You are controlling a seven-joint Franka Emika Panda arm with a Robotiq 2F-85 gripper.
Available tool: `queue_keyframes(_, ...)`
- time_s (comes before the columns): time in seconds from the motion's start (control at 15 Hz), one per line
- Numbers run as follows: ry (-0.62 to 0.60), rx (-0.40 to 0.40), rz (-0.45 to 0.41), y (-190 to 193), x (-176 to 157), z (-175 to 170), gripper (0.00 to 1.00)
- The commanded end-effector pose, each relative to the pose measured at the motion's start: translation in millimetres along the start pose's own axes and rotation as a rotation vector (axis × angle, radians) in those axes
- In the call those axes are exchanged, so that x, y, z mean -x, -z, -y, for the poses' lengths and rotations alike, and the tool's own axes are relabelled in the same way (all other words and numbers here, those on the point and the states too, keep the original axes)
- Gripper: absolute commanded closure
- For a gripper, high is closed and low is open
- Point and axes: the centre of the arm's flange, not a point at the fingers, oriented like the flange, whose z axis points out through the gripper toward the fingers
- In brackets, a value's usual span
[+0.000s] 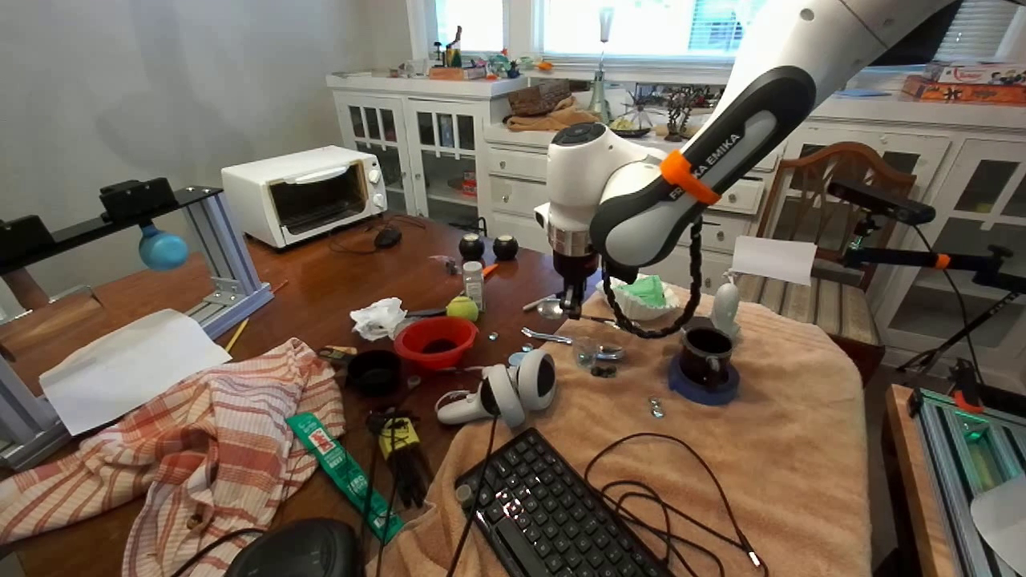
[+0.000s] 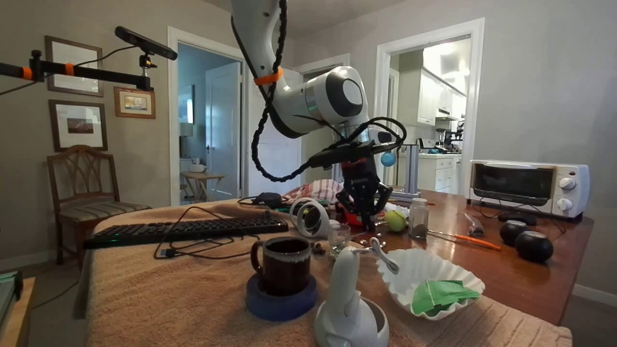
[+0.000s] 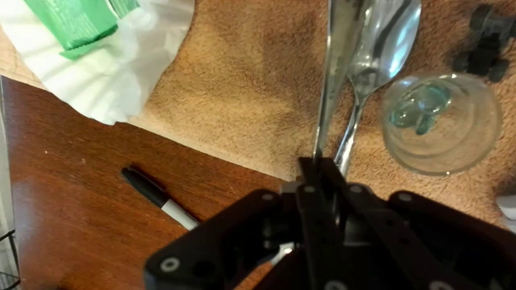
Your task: Move a spoon to the right
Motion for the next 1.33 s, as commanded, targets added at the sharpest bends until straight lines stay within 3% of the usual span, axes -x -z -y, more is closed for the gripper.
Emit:
queue_keyframes(0.0,0.021,-0.036,0.023,-7.6,-17.7,-6.6,0.98)
queue_keyframes(0.4,-0.025,-0.093,0.016,-17.3,-27.1,-1.7,0.98)
queue_keyframes(0.8,-0.073,-0.085,0.031,-26.3,-32.9,-4.0,0.98)
queue_keyframes(1.27,-0.149,0.187,-0.004,-16.9,-23.1,-13.3,0.98)
